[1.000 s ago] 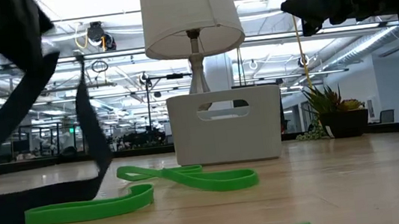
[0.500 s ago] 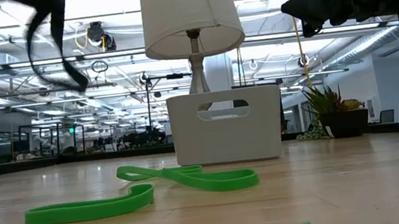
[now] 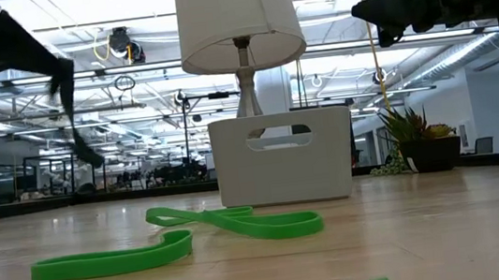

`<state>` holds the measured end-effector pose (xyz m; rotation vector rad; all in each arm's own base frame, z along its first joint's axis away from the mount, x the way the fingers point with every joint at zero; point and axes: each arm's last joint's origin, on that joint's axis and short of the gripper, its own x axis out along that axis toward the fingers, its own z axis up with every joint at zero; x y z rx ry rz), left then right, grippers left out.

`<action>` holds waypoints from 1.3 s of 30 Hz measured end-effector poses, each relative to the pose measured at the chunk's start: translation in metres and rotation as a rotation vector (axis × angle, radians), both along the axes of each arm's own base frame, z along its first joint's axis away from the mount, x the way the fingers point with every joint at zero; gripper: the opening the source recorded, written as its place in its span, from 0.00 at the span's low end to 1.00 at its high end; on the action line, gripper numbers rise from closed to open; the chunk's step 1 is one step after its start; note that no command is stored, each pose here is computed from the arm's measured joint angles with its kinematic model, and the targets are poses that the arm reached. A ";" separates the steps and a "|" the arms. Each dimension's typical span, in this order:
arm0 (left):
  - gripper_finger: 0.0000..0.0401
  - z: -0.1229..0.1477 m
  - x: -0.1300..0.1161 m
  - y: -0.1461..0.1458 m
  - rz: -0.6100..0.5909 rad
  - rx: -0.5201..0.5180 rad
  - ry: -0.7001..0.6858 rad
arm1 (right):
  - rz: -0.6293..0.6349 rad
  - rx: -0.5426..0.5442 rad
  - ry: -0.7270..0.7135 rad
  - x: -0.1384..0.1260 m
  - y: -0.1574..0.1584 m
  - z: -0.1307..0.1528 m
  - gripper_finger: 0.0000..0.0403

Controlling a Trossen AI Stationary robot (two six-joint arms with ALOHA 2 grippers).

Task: Pick and place rubber bands into bin
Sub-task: Put the black rubber band into the gray bin

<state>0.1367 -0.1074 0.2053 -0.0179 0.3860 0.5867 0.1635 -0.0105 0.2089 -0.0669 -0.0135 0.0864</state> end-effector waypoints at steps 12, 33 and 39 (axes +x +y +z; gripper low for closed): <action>0.00 0.044 0.062 0.016 -0.248 0.043 -0.097 | -0.003 0.000 -0.002 0.000 0.000 0.000 0.00; 0.00 0.034 0.187 0.092 -0.588 -0.082 -0.086 | -0.006 -0.030 -0.013 0.000 0.000 0.001 0.00; 0.00 -0.002 0.205 0.097 -0.561 -0.152 0.017 | -0.006 -0.030 -0.012 0.000 0.000 0.001 0.00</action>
